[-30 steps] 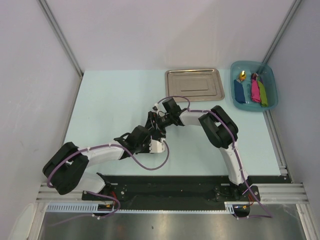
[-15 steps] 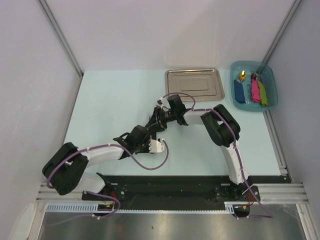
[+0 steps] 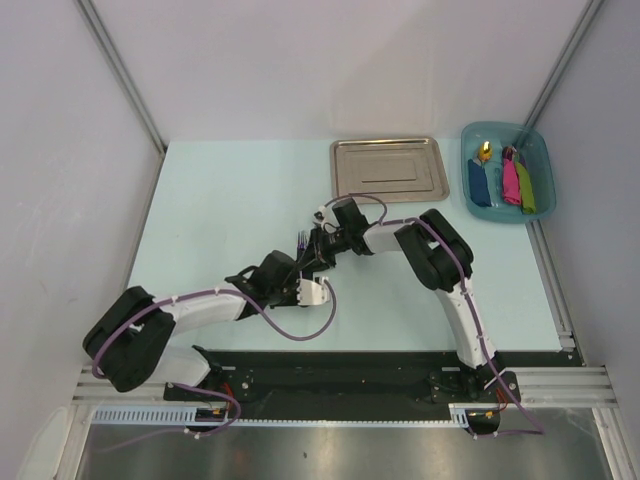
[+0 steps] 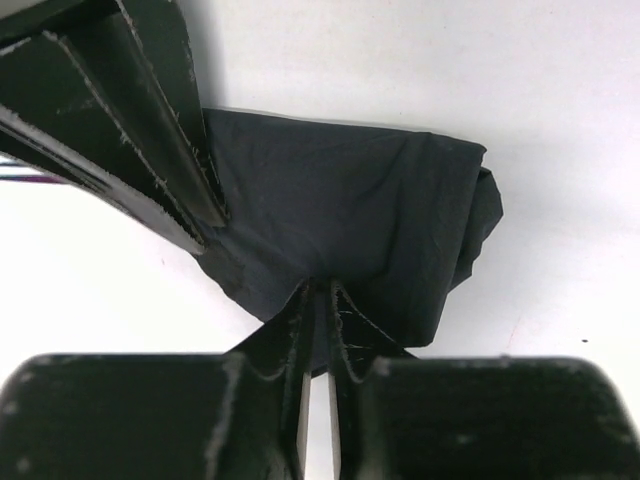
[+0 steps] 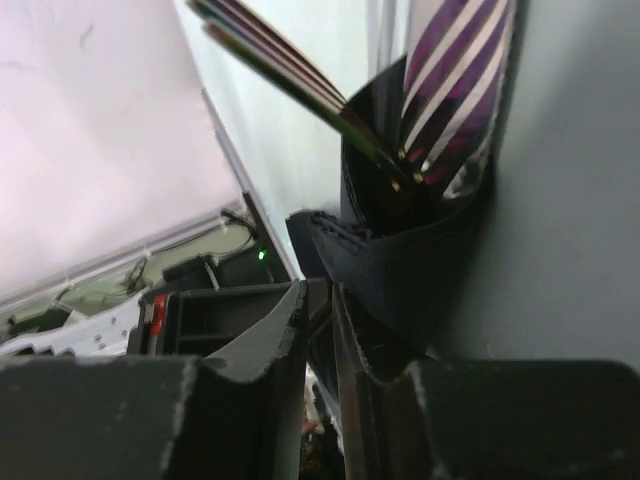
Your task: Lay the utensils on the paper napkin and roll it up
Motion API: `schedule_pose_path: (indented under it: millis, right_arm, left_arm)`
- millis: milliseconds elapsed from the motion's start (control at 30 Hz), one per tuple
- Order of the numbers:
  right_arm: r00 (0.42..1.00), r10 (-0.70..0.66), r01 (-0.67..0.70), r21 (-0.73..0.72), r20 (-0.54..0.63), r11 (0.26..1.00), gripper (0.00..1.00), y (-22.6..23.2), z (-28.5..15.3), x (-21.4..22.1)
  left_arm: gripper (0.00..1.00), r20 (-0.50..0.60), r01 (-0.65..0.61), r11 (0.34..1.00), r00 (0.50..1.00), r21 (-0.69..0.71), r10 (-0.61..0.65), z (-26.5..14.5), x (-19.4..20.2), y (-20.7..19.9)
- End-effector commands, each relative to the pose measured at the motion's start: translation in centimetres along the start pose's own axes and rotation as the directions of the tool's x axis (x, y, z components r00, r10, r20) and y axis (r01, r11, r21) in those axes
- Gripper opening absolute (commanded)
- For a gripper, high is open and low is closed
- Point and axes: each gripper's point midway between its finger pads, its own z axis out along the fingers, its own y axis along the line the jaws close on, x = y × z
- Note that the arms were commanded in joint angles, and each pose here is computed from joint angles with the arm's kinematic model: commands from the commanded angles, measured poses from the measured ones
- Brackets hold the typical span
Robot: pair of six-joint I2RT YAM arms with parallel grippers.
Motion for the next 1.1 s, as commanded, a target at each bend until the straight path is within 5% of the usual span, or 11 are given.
schedule_pose_path:
  millis: [0, 200, 300, 400, 467, 500, 567, 667, 833, 1067]
  right_arm:
    - [1.0, -0.006, 0.005, 0.099, 0.009, 0.995, 0.21, -3.0, 0.8, -0.5]
    - [1.0, 0.0, -0.002, 0.187, 0.013, 0.982, 0.22, -4.8, 1.1, -0.3]
    - [1.0, -0.005, 0.002, 0.206, 0.015, 0.979, 0.2, -5.1, 1.2, -0.3]
    - [1.0, -0.01, 0.008, 0.222, 0.007, 0.975, 0.2, -5.3, 1.2, 0.1]
    - [1.0, -0.01, 0.008, 0.227, 0.006, 0.974, 0.19, -5.5, 1.1, 0.2]
    - [1.0, -0.009, 0.008, 0.23, 0.004, 0.973, 0.19, -5.4, 1.2, 0.3]
    - [1.0, -0.013, 0.012, 0.23, 0.005, 0.973, 0.19, -5.4, 1.2, 0.2]
    - [1.0, -0.016, 0.014, 0.234, 0.008, 0.972, 0.18, -5.3, 1.2, 0.1]
    - [1.0, -0.019, 0.017, 0.236, 0.009, 0.972, 0.18, -5.2, 1.1, 0.1]
    - [1.0, -0.021, 0.019, 0.229, 0.004, 0.973, 0.18, -5.2, 1.1, 0.0]
  left_arm:
    - [0.17, 0.022, 0.061, 0.997, 0.998, 0.044, -0.062, -0.6, 0.1, -1.0]
    - [0.3, 0.119, 0.307, 0.948, 0.942, 0.082, -0.315, -3.8, -1.7, 1.7]
    - [0.34, 0.263, 0.478, 0.864, 0.823, 0.159, -0.504, -7.4, -3.7, 4.3]
    - [0.36, 0.368, 0.623, 0.72, 0.621, 0.305, -0.693, -10.9, -5.8, 6.4]
    - [0.38, 0.378, 0.659, 0.648, 0.528, 0.381, -0.76, -12.0, -6.6, 7.3]
    - [0.38, 0.339, 0.671, 0.563, 0.449, 0.482, -0.826, -12.2, -7.6, 6.8]
    - [0.38, 0.298, 0.675, 0.479, 0.376, 0.56, -0.878, -11.9, -8.2, 6.6]
    - [0.38, 0.127, 0.707, 0.23, 0.197, 0.669, -0.972, -10.3, -8.5, 5.0]
    - [0.32, -0.077, 0.726, -0.023, 0.042, 0.687, -0.996, -6.8, -6.5, 2.2]
    - [0.26, -0.251, 0.794, -0.244, -0.119, 0.557, -0.961, -1.5, -1.6, 0.9]
